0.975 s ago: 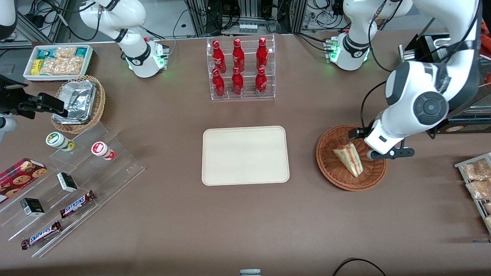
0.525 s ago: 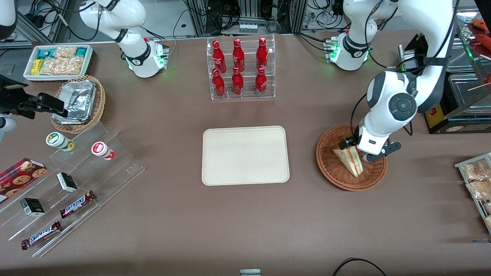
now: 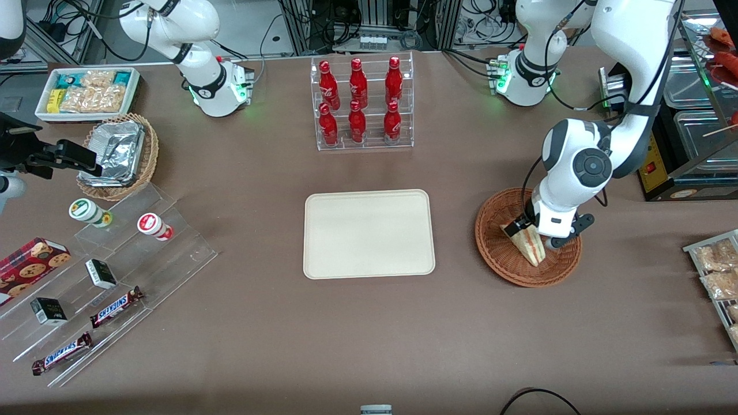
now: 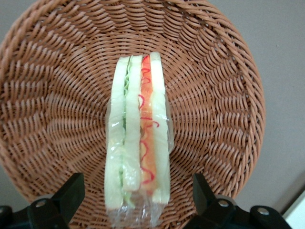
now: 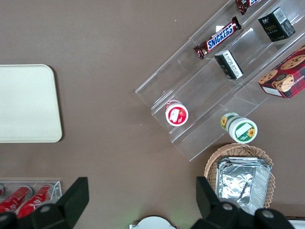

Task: Place sandwich from basket to tray
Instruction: 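Lower the left gripper and close it on the wrapped sandwich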

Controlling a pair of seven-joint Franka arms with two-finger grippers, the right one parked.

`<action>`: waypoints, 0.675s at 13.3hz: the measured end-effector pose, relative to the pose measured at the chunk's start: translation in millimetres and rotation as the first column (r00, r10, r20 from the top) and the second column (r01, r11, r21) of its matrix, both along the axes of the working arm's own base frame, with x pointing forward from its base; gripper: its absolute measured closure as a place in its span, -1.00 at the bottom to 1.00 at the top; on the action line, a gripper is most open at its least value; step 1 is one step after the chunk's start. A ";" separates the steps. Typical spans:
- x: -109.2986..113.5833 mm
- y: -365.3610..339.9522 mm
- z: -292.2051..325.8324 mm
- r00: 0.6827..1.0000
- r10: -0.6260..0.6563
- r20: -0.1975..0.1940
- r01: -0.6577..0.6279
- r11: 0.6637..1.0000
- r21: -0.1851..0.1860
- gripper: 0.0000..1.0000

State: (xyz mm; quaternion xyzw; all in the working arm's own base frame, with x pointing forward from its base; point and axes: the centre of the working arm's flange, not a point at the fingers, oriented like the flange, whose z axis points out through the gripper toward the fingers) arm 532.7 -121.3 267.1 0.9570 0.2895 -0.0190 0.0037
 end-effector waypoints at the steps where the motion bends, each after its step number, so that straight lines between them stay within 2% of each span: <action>1: 0.8 -0.2 -4.2 1.000 0.005 0.003 -0.005 1.000 -0.003 -1.00; 6: -0.9 0.1 -25.3 1.000 0.012 -0.025 -0.012 1.000 -0.003 -0.96; 9: -1.0 2.8 -29.8 0.999 0.017 -0.032 -0.017 1.000 -0.001 -0.30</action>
